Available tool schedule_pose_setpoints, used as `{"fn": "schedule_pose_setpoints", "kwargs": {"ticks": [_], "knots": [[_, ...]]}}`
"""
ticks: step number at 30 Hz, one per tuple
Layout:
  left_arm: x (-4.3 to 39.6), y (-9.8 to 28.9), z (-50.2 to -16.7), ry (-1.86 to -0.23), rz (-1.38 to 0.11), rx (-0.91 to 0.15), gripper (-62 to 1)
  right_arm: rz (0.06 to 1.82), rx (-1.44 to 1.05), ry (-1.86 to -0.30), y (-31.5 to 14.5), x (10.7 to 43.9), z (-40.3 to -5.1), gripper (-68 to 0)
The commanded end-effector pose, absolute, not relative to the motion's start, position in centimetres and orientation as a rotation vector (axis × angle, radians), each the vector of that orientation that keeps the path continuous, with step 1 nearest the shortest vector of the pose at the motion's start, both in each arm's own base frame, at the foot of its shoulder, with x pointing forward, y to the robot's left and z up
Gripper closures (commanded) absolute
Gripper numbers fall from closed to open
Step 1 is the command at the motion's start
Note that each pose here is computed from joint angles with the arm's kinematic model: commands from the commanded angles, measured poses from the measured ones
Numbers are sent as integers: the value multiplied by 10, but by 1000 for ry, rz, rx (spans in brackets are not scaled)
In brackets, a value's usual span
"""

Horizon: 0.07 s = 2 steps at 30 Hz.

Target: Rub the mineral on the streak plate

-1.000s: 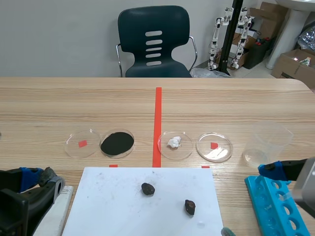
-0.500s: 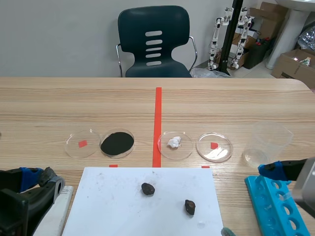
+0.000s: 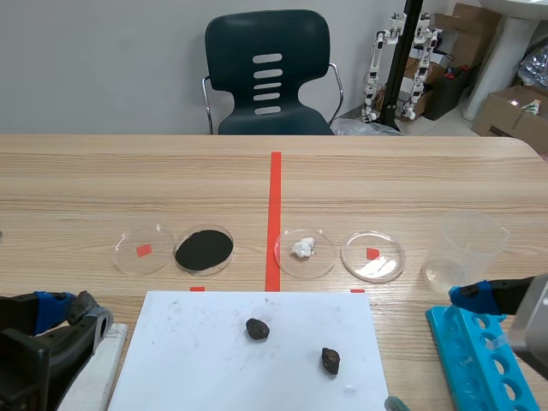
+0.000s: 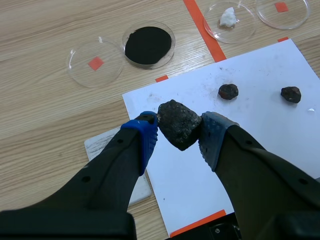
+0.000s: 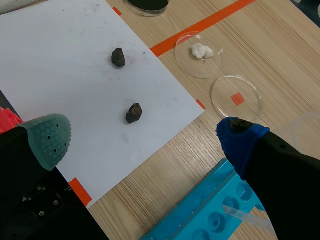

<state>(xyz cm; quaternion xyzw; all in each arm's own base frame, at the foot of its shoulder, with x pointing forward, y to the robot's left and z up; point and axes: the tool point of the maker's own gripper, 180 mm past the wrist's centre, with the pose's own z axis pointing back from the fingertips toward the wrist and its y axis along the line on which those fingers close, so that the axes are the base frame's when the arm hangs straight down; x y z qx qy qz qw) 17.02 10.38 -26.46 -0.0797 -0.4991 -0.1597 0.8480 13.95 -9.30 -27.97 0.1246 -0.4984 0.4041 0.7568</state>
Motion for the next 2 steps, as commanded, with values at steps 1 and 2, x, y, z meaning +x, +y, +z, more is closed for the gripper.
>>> {"fn": "schedule_pose_setpoints", "kwargs": {"ticks": [1,2], "knots": [[173,102,-258,-1081,-340,-171,-100,875,282,-1120,-89,142,-271,-608],[173,102,-258,-1081,-340,-171,-100,875,282,-1120,-89,142,-271,-608]]}}
